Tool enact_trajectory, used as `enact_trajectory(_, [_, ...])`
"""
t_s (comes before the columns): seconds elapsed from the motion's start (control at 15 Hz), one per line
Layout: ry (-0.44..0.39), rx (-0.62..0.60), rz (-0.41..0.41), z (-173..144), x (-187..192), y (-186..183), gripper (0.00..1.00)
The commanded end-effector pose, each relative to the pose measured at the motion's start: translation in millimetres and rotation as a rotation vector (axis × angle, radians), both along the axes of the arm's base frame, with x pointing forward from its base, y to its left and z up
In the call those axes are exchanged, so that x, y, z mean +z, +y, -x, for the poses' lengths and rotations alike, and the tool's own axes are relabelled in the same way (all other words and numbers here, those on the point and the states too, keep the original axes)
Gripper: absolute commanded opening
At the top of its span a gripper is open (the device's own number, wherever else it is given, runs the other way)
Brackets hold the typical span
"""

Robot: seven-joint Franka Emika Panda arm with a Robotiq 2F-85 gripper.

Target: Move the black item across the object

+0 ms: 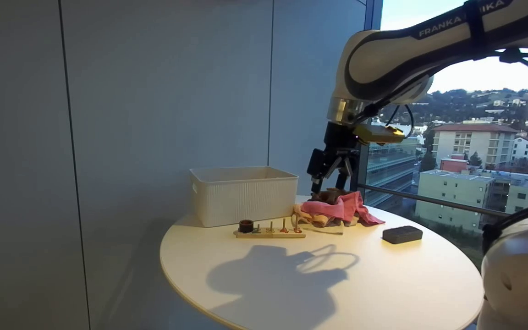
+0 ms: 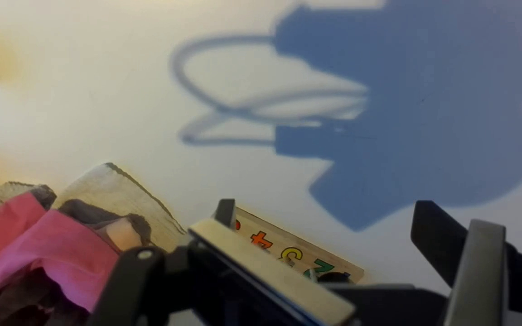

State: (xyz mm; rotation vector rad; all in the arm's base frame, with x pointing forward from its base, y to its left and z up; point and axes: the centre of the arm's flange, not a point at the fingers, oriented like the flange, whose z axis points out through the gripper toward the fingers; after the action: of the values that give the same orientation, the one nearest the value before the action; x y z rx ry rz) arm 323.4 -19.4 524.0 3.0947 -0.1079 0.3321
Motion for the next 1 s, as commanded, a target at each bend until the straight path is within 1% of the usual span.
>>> enact_trajectory(0.0, [-0.002, 0.2, 0.01, -16, 21, 9, 1.0])
enact_trajectory(0.13, [-0.001, 0.305, 0.039, -28, 26, 17, 1.0])
enact_trajectory(0.33, [-0.023, 0.466, 0.042, -41, 32, 34, 1.0])
enact_trajectory(0.4, [-0.03, 0.519, 0.056, -42, 34, 40, 1.0])
enact_trajectory(0.47, [-0.01, 0.424, 0.051, -27, 21, 35, 1.0])
enact_trajectory(0.93, [0.005, 0.432, 0.048, -29, 16, 36, 1.0])
